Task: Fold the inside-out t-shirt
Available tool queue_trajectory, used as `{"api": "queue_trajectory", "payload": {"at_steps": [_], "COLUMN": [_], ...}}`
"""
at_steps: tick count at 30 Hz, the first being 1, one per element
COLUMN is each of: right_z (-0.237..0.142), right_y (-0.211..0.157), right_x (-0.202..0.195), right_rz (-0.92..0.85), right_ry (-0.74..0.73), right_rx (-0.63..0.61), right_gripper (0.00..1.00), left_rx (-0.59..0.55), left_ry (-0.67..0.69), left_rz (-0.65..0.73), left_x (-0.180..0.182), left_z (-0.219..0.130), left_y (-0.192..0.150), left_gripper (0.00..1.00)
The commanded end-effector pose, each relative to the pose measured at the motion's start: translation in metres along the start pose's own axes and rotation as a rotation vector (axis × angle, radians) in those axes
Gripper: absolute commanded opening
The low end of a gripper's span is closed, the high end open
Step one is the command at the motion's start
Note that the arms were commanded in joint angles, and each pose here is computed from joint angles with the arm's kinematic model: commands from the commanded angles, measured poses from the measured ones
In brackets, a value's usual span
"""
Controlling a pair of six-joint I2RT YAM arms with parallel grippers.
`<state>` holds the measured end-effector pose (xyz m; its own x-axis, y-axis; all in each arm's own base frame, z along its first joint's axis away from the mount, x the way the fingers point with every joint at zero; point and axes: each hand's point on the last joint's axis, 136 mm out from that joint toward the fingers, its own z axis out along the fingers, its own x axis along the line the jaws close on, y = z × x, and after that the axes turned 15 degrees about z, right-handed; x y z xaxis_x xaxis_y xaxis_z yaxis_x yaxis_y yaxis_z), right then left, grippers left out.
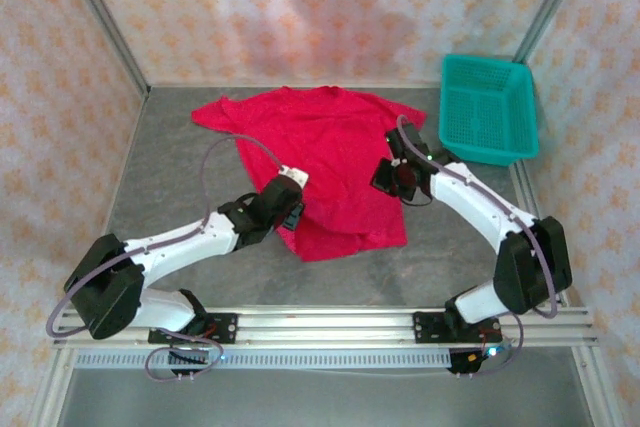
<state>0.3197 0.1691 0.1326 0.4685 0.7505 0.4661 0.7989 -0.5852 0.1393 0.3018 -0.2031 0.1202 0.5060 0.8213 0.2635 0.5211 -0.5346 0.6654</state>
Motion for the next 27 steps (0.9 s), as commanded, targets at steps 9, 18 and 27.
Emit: {"api": "queue_trajectory", "payload": {"at_steps": [9,18,27], "right_z": [0.021,0.009,0.009], "right_y": [0.031,-0.078,-0.157], "right_x": [0.045,0.026,0.030], "right_rz": [-0.028,-0.043,-0.133], "right_ry": [0.083,0.288,0.461], "right_rx": [0.043,0.110,0.148], "right_gripper": [0.00,0.06,0.15], "left_rx": [0.075,0.080,0.086], "left_ry": [-0.076,-0.095,-0.098], "left_rz": [-0.162,-0.250,-0.291], "left_x": [-0.009,0.002,0.014], "left_z": [0.000,0.000,-0.005], "left_y": [0.067,0.074,0.083], "left_gripper": [0.00,0.00,0.00]}}
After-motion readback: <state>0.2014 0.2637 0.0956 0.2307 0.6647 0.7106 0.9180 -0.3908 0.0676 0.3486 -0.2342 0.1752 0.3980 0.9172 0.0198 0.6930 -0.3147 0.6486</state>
